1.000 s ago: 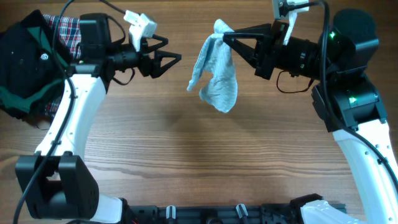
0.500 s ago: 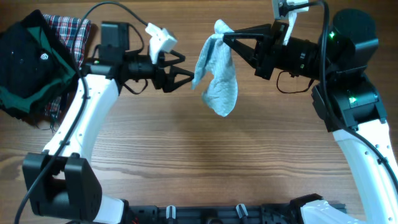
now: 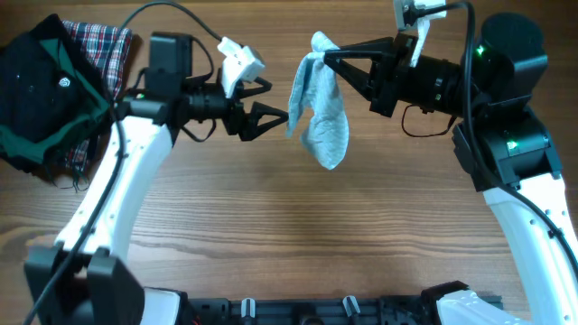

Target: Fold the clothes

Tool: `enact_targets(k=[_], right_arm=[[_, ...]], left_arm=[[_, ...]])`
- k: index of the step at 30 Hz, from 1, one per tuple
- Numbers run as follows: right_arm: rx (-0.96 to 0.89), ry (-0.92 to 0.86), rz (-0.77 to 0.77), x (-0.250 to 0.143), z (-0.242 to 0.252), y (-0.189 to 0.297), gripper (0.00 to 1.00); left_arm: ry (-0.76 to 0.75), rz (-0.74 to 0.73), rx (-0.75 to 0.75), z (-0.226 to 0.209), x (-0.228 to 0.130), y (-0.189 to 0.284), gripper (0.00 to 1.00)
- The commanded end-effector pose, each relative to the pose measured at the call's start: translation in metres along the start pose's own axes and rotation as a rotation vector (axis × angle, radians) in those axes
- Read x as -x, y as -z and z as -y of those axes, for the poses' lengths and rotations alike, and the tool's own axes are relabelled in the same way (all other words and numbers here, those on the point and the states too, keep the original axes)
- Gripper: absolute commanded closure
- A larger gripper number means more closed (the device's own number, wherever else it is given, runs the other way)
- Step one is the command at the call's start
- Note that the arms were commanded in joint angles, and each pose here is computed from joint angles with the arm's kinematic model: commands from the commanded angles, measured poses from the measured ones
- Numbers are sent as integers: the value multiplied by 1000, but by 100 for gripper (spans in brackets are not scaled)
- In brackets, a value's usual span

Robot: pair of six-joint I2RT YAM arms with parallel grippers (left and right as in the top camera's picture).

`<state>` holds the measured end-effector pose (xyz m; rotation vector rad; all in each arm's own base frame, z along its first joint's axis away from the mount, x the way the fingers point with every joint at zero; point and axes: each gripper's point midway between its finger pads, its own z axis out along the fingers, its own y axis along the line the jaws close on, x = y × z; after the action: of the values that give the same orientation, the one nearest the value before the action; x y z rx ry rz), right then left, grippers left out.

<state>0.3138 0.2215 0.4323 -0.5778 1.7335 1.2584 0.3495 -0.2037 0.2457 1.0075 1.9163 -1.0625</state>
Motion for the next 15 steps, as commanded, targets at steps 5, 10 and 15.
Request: enact_targets(k=[5, 10, 15], right_arm=[[3, 56, 31, 12, -7, 4, 96], [8, 46, 32, 13, -8, 4, 96], [15, 37, 28, 12, -9, 4, 96]], left_arm=[[-62, -8, -10, 23, 6, -2, 12], [-79, -76, 41, 24, -3, -16, 13], [-107, -124, 103, 20, -8, -25, 14]])
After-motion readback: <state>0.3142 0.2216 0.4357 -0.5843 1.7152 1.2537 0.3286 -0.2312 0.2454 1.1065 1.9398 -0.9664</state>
